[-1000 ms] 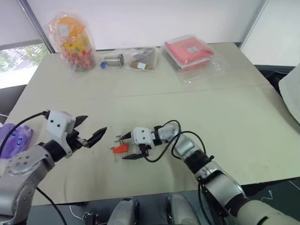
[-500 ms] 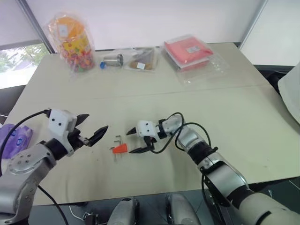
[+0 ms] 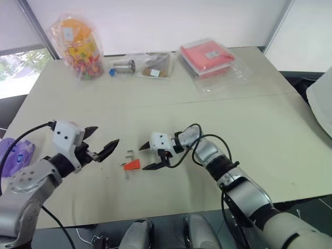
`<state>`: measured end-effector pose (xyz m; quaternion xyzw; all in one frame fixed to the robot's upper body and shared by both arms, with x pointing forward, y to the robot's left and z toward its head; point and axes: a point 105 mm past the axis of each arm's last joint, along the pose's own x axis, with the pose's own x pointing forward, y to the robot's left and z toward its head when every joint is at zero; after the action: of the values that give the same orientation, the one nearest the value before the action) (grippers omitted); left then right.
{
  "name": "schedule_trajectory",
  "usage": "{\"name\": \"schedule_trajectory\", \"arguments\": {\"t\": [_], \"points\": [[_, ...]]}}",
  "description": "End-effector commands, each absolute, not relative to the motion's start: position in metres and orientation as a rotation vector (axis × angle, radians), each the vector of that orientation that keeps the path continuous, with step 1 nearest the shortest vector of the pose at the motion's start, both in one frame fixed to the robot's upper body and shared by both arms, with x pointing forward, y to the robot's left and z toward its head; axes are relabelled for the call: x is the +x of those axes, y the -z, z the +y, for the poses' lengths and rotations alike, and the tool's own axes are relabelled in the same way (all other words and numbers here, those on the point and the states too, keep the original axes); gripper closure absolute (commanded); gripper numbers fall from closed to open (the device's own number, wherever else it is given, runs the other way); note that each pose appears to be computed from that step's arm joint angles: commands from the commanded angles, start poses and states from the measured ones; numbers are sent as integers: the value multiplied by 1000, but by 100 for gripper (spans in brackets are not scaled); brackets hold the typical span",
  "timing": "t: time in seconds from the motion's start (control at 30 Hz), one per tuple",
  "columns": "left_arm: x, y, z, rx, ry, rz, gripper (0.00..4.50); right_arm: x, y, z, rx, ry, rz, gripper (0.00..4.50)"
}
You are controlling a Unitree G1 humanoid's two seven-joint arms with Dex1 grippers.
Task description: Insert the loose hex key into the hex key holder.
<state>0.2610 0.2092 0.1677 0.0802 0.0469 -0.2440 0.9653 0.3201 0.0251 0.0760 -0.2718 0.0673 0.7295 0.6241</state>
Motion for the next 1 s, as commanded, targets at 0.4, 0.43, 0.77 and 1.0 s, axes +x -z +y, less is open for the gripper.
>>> {"name": "schedule_trajectory", "arguments": {"t": [0.4,0.43,0.77,1.0], "points": [[259,-176,208,194,489,56,0,305,-70,36,-549,-1721,198,67],[259,-176,208,195,488,56,0,305,-70,37,-548,-1719,197,67],[258,-176,209,197,480,57,0,305,-70,43,-547,-1710,186,67],[258,-175,209,194,477,57,0,309,-66,36,-577,-1695,196,349]]}}
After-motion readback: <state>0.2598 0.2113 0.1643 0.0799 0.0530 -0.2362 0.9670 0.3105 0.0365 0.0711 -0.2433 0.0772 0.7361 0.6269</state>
